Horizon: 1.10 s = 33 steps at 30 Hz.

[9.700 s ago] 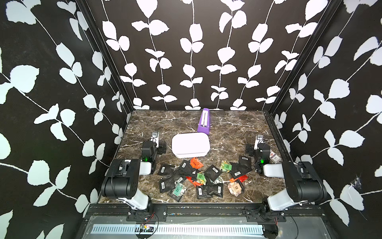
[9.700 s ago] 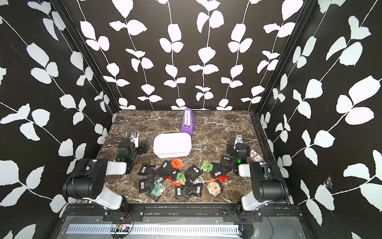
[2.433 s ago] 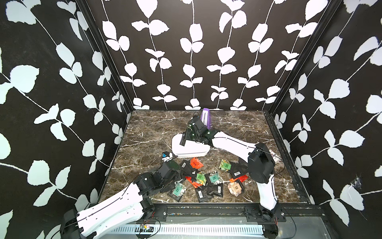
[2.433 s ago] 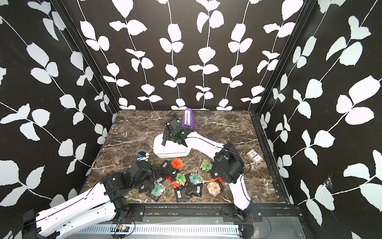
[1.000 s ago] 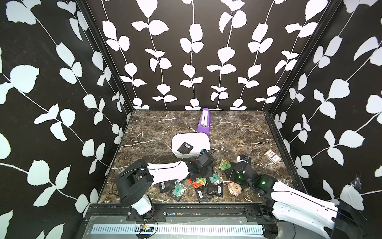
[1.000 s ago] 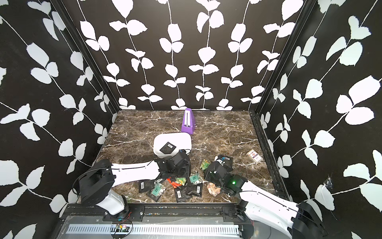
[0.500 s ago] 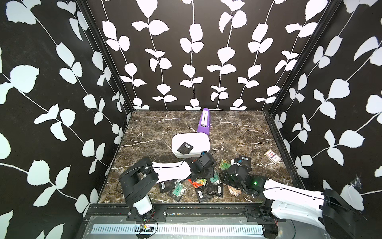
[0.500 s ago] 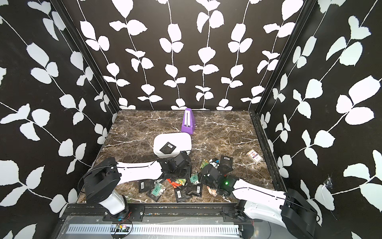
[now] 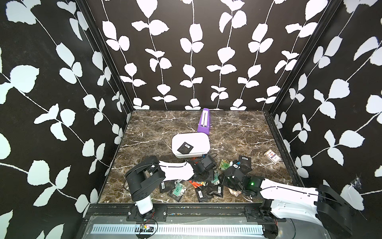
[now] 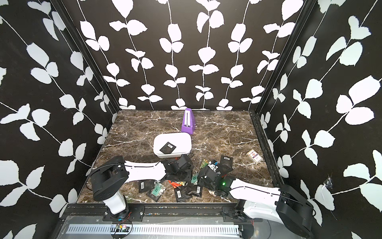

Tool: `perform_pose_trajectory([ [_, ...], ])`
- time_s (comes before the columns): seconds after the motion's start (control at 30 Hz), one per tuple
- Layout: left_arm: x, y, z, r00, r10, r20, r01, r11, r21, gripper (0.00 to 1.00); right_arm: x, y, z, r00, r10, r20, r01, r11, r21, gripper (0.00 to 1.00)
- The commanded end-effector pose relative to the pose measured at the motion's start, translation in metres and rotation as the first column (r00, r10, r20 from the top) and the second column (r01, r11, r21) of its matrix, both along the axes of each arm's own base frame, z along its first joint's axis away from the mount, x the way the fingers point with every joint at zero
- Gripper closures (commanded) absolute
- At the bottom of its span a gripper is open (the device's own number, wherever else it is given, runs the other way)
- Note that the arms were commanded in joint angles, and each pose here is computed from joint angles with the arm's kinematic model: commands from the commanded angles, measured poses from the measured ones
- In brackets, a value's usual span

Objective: Put the tea bags into the storage box
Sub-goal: Pick up the tea bag from the center of the board.

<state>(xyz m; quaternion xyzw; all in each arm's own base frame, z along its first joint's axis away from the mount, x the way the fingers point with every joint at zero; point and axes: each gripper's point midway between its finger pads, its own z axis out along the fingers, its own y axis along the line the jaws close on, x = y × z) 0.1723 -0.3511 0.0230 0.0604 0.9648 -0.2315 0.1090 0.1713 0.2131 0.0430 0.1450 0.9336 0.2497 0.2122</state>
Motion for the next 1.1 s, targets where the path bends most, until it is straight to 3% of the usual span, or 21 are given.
perform_pose_trajectory([
  [0.0, -0.010, 0.014, -0.015, 0.999, 0.007, -0.033, -0.005, 0.998, 0.056, 1.00, -0.003, -0.008, -0.013, 1.000, -0.022, -0.008, 0.021, 0.999, -0.028, 0.57],
  [0.37, -0.010, 0.017, -0.014, 1.000, 0.012, -0.028, -0.010, 0.998, 0.065, 1.00, -0.006, -0.010, -0.024, 0.999, -0.032, -0.027, 0.031, 0.999, -0.028, 0.54],
  [0.7, -0.011, 0.017, -0.015, 1.000, 0.011, -0.029, -0.009, 0.998, 0.069, 1.00, -0.007, -0.004, -0.033, 0.998, -0.039, -0.047, 0.038, 0.999, -0.006, 0.59],
  [0.8, -0.011, 0.018, -0.016, 0.999, 0.011, -0.030, -0.009, 0.997, 0.072, 1.00, -0.006, -0.002, -0.034, 0.998, -0.040, -0.046, 0.040, 0.999, -0.002, 0.62],
  [1.07, -0.009, 0.015, -0.011, 1.000, -0.005, -0.017, 0.006, 0.998, 0.067, 1.00, -0.001, -0.004, -0.029, 0.998, -0.053, -0.018, 0.052, 0.999, -0.015, 0.89],
])
